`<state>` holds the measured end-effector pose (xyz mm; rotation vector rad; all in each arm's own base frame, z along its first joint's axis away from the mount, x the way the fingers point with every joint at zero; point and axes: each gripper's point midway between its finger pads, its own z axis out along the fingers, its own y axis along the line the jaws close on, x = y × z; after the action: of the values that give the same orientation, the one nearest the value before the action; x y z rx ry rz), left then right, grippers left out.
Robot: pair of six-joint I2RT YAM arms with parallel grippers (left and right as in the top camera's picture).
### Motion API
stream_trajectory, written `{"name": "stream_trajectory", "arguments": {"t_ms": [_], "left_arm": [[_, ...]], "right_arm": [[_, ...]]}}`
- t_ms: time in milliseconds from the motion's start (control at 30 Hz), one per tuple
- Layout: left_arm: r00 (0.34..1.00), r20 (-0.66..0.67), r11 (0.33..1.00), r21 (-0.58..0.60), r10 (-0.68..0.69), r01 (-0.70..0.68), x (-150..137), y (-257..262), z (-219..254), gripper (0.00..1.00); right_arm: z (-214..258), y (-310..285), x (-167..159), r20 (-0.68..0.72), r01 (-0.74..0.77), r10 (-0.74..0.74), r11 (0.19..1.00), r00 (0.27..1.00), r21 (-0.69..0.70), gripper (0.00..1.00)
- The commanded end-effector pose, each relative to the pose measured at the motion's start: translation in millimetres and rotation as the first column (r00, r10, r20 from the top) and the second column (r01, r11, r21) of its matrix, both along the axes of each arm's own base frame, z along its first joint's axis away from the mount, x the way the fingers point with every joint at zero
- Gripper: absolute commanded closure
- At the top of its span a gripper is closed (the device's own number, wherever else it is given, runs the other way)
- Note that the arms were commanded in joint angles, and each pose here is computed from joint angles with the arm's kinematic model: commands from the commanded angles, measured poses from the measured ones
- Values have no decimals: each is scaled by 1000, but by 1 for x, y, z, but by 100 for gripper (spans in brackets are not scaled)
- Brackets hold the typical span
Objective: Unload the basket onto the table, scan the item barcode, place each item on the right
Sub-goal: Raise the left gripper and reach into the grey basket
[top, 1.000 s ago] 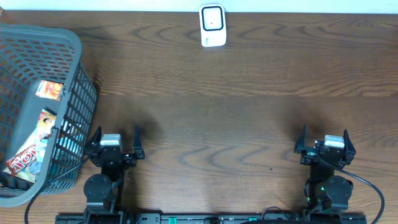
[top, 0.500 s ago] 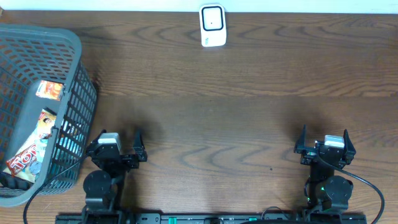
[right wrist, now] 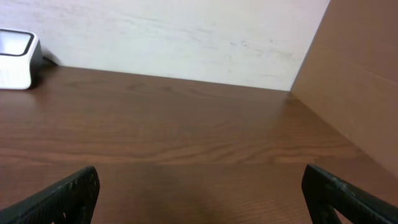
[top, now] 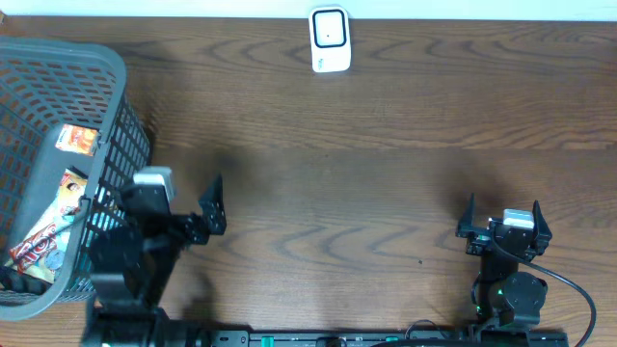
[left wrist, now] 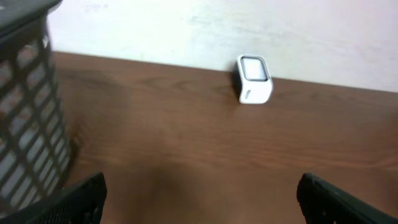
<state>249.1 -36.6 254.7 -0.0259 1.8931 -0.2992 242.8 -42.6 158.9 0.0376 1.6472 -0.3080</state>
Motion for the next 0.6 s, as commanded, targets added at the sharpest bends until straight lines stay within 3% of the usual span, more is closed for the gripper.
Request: {"name": "stream_trajectory", "arguments": {"t_ms": [0, 267, 400, 567], "left_arm": [[999, 2, 997, -50, -52, 52, 7, -11, 37, 2], [999, 3, 994, -100, -34, 35, 27, -11, 77, 2], [998, -62, 983, -182, -10, -1, 36, -12, 67, 2], [990, -138, 984, -179, -9, -16, 39, -12, 48, 2]], "right_arm": [[-2, -2, 0, -9, 11, -11, 1000, 1000, -10, 1], [-2, -2, 0, -9, 11, -11, 1000, 1000, -9, 1], [-2, -2, 0, -9, 11, -11, 1000, 1000, -9, 1], [-2, -2, 0, -9, 11, -11, 1000, 1000, -9, 1]]}}
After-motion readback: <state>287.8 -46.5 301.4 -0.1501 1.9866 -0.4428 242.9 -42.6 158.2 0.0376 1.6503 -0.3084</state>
